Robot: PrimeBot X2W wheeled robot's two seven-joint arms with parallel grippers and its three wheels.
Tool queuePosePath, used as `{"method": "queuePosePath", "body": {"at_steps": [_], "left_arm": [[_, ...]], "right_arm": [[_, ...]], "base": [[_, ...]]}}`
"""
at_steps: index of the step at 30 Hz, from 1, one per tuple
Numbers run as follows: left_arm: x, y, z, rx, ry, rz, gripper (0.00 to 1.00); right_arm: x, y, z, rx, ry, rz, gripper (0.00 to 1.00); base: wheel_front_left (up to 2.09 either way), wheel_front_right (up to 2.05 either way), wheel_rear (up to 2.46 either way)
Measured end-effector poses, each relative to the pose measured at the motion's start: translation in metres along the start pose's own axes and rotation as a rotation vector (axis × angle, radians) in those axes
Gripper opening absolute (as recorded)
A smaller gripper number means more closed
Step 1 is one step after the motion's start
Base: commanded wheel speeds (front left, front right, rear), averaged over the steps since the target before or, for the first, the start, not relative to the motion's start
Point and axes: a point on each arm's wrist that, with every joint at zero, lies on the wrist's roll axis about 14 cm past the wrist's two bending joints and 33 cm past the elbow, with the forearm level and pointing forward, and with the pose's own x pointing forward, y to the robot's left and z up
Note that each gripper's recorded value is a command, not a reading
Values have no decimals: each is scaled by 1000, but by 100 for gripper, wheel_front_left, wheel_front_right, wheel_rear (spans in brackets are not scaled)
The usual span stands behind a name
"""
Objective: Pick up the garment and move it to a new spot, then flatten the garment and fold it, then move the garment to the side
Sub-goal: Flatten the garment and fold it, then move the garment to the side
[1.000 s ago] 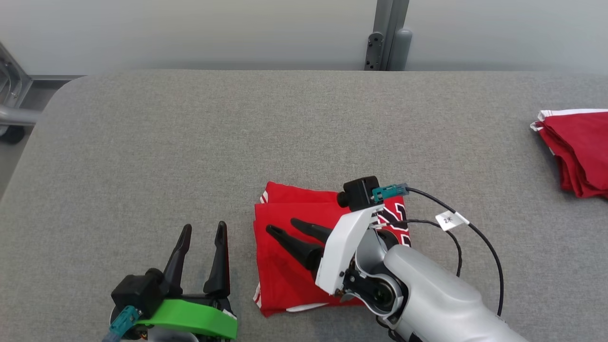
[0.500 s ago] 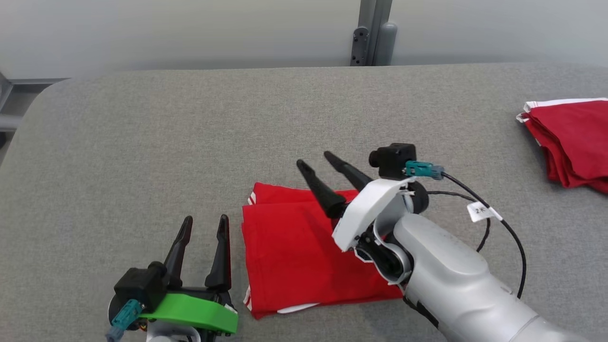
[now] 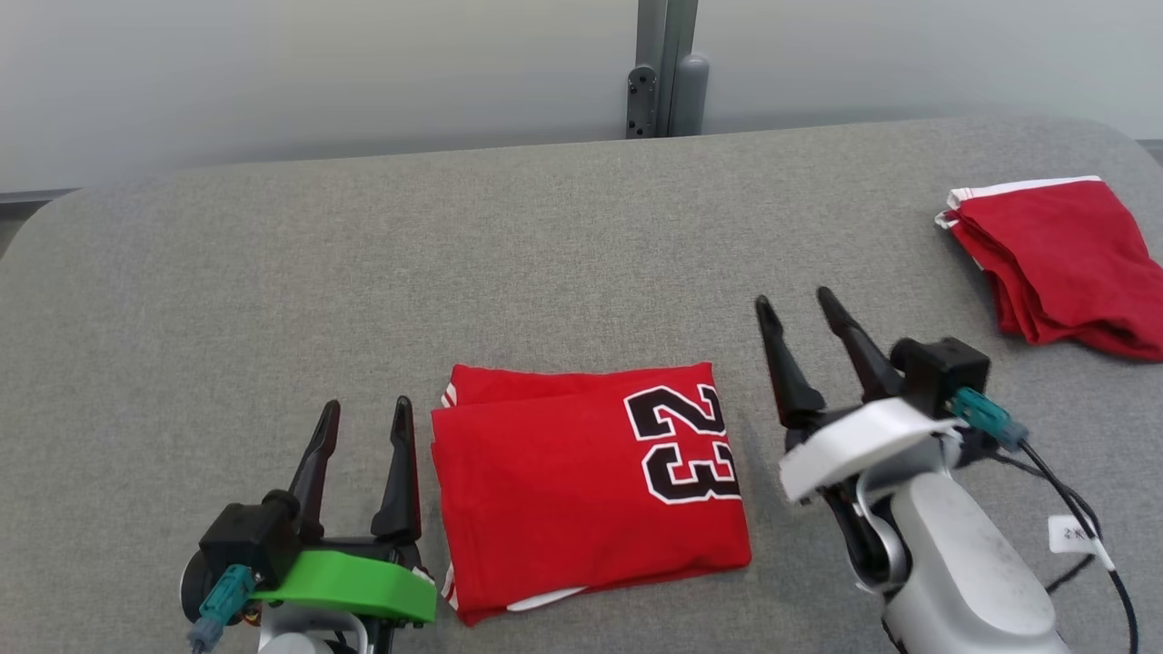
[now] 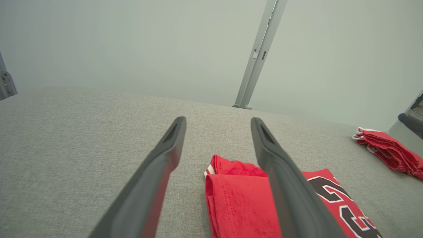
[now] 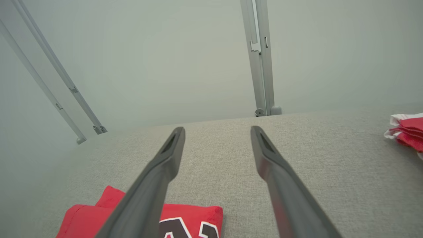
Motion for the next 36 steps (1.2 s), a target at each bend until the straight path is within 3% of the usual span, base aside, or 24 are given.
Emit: {"method": "queuePosePath", "body": {"at_steps": [5,14,21,36], "left_arm": [[-8,6,-1,12,3,28,100],[-27,13,-1,30,6,57,100],[-35,20,2,67,-3,79,100],[-42,24,5,75,-13,95,100]], "right_arm": [[-34,-28,12,-33,-52,-104,100],[-74,-32,15,-12,-71,-153,100],[-79,-30,17,-90,-65,-141,100],[-82,-31,12,-88,-50,-148,100]], "base": [[0,0,0],[0,0,0],[0,0,0],[0,0,0]]}}
